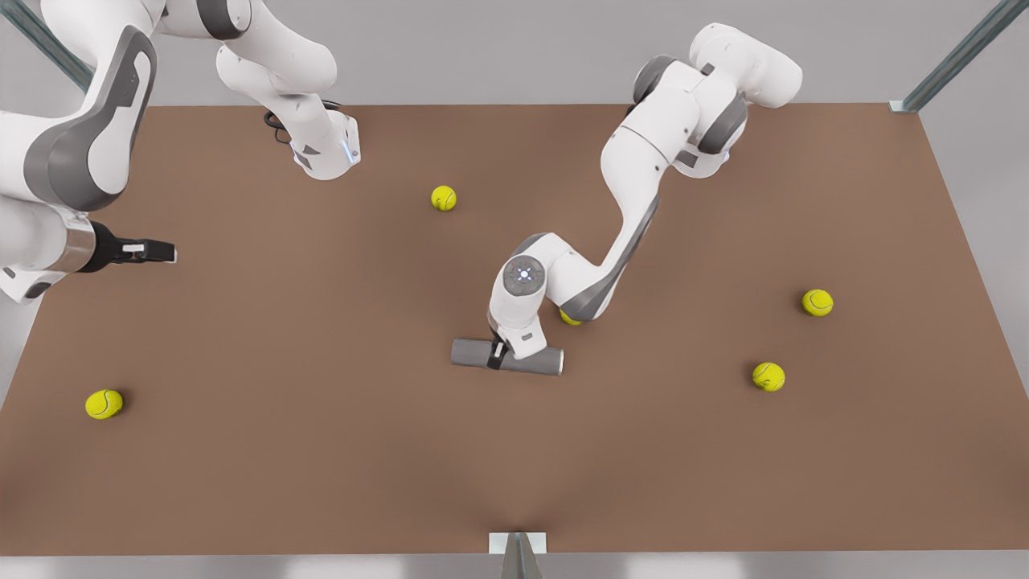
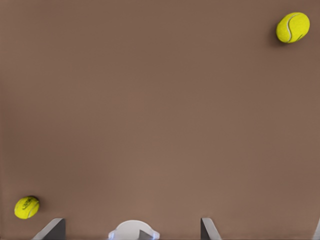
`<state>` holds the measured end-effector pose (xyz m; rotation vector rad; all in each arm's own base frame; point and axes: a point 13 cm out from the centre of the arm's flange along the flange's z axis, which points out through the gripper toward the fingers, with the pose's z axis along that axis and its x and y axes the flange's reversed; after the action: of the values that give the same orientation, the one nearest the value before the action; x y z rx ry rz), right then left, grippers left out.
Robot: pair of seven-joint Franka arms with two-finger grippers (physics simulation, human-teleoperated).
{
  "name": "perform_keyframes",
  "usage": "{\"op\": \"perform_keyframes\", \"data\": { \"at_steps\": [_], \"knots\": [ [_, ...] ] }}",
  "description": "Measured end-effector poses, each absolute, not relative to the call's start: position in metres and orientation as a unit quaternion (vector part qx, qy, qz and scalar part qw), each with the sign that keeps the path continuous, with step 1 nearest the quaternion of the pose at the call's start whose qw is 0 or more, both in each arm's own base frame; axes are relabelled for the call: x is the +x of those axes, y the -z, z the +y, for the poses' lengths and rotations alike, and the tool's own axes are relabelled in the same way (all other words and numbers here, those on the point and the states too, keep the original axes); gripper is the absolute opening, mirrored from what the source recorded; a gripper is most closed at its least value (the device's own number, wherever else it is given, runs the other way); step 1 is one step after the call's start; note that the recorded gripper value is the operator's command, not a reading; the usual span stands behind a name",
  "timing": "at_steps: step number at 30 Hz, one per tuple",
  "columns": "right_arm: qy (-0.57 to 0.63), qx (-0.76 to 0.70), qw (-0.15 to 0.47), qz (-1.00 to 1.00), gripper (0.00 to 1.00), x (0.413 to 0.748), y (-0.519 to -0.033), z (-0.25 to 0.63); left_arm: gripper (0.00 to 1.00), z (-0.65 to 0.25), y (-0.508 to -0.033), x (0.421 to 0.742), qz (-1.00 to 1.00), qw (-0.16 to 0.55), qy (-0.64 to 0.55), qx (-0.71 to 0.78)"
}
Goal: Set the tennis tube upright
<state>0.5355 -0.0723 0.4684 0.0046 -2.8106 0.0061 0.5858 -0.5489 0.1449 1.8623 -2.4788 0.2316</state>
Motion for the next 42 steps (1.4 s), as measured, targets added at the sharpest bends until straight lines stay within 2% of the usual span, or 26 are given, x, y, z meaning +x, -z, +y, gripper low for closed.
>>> {"op": "perform_keyframes", "data": {
  "at_steps": [10,34,36,39,42],
  "knots": [
    [-0.006,-0.024,0.172,-0.985,1.00,0.536,-0.462,-0.069,1.00,-0.546,-0.116,0.593,-0.740,0.021,-0.077,0.668],
    [-0.016,-0.039,0.185,-0.982,1.00,0.548,-0.437,-0.056,1.00,-0.544,-0.049,0.585,-0.743,0.023,-0.069,0.665],
    [-0.016,-0.040,0.186,-0.982,1.00,0.548,-0.437,-0.056,0.90,-0.544,-0.047,0.586,-0.743,0.023,-0.071,0.665],
    [-0.016,-0.041,0.186,-0.982,1.00,0.548,-0.437,-0.056,0.82,-0.545,-0.043,0.587,-0.743,0.023,-0.074,0.665],
    [-0.017,-0.043,0.186,-0.982,1.00,0.548,-0.437,-0.056,0.78,-0.546,-0.043,0.588,-0.743,0.022,-0.080,0.664]
  ]
}}
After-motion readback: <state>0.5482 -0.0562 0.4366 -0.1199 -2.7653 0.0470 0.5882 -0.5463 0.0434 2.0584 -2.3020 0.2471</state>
